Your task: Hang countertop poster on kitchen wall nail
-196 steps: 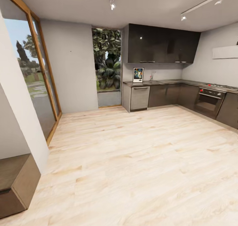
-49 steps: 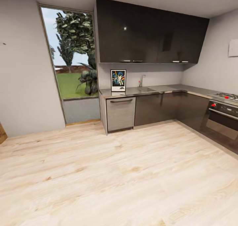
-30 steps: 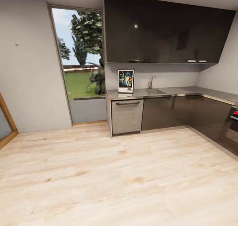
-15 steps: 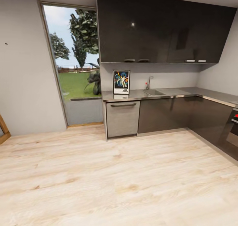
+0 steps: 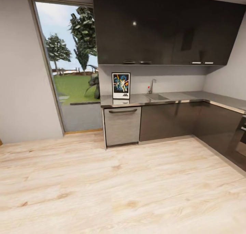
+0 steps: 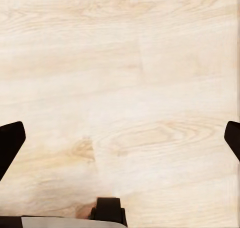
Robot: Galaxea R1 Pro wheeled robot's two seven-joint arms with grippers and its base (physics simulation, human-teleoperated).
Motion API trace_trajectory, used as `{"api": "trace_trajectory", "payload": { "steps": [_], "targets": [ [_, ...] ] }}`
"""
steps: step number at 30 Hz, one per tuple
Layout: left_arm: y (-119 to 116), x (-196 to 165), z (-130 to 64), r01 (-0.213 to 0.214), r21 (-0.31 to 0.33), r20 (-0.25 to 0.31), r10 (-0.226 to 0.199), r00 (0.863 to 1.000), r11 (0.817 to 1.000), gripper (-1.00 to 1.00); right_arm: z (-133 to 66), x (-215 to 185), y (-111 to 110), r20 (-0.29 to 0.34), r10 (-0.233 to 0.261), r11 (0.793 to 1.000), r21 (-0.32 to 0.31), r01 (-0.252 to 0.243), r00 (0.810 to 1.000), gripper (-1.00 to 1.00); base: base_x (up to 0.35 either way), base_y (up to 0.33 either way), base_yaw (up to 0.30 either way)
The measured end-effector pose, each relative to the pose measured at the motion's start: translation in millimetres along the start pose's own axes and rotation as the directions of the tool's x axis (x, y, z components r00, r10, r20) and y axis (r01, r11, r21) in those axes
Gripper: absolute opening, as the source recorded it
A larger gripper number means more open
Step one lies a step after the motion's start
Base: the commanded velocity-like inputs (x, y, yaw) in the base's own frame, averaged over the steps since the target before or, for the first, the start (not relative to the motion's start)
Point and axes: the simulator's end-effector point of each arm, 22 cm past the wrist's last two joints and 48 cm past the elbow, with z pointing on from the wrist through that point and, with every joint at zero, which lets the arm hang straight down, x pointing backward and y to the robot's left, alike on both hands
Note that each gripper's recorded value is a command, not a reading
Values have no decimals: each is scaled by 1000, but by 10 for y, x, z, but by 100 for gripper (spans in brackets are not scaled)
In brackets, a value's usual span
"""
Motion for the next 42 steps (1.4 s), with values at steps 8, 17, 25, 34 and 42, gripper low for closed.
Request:
{"api": "trace_trajectory", "payload": {
  "steps": [8,17,25,34,42],
  "targets": [
    [0,0,0,0,0,0,0,1000,1000,100,0,-3,19,1,1,1000,-3,-1,1000,100,320,-84,0],
    [1,0,-1,0,0,0,0,1000,1000,100,0,-5,29,2,2,1000,-3,-2,1000,100,332,-7,181],
    [1,1,-1,0,0,0,0,1000,1000,100,0,-5,22,2,2,1000,-2,-2,1000,100,333,-58,229],
    [0,0,0,0,0,0,0,1000,1000,100,0,-2,33,0,2,1000,-4,-2,1000,100,333,-94,20],
    [0,0,0,0,0,0,0,1000,1000,100,-1,-1,32,1,2,1000,-4,-2,1000,100,333,-98,0]
  ]
}}
